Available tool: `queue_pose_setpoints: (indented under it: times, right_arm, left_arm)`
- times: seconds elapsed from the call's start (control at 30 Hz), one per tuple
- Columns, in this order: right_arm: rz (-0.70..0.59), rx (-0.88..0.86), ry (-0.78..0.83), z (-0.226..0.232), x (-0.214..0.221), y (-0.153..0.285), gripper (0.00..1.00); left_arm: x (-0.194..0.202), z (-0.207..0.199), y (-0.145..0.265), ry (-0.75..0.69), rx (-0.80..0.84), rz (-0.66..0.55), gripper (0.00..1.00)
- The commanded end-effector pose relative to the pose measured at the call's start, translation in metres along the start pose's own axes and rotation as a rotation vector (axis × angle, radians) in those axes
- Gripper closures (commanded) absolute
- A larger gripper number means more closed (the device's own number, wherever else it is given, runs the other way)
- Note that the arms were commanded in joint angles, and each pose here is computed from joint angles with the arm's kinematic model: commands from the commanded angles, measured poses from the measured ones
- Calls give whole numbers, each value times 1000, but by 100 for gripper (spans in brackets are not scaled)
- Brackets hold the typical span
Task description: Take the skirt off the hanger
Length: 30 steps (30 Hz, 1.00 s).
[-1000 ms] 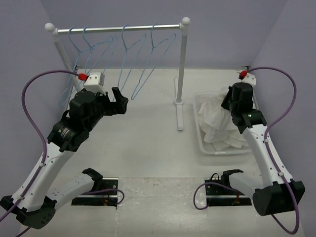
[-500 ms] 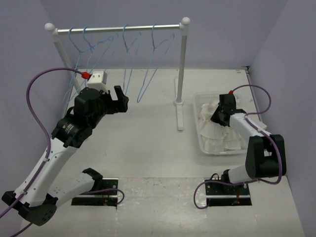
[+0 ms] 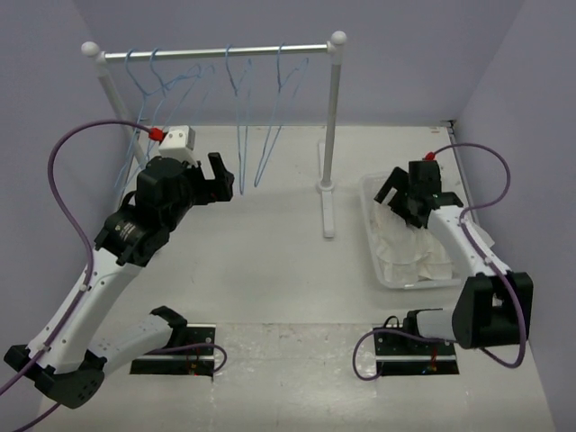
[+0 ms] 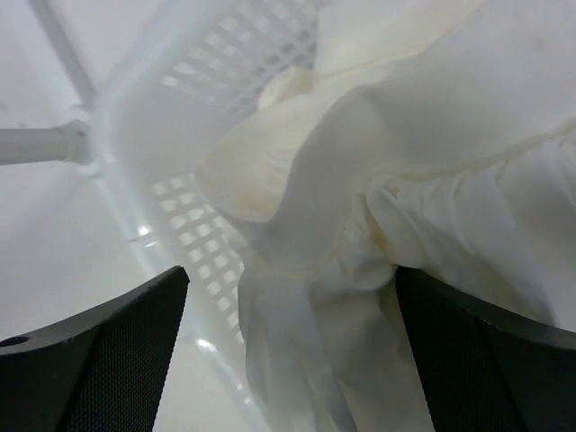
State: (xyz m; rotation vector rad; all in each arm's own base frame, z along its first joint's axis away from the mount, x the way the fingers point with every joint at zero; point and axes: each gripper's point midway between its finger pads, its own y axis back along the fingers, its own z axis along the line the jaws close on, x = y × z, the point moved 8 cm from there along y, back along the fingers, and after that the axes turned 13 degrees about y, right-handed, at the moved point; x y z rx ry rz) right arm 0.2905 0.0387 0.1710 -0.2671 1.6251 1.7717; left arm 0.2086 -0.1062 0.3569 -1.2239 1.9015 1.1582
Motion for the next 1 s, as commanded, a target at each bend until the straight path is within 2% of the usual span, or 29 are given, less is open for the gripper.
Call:
queue_pose_setpoints:
  times: [0.0,0.13,0.27,0.43,0.5,0.6,0.8,0.97]
  right_arm:
    - [-140,-65,51,7,-29,64,1]
    - [-292,-151,91,9,-35,129,1]
    - [-352,-249,117,9,-24,163,1]
    - [-367,-267,153,0,-4,181,1]
    - [-438,-299,143,-4,1,195,1]
    - [-471,-334,147,-8,13,204,1]
    - [-475,-324,144,-15,23,202,1]
    - [-531,-356,151,-14,21,209,1]
  left_arm:
    - [-16,-7,10,1,45,-55,0]
    - [-13,-4,16,-4,54,-58,0]
    - [-12,-1,22,-10,60,-59,0]
    - [-9,5,32,-14,48,-49,0]
    - [-7,8,34,-20,44,-43,0]
    - [-4,13,38,-17,28,-41,0]
    - [2,20,40,-5,-5,-44,0]
    - [4,23,41,8,-12,-51,0]
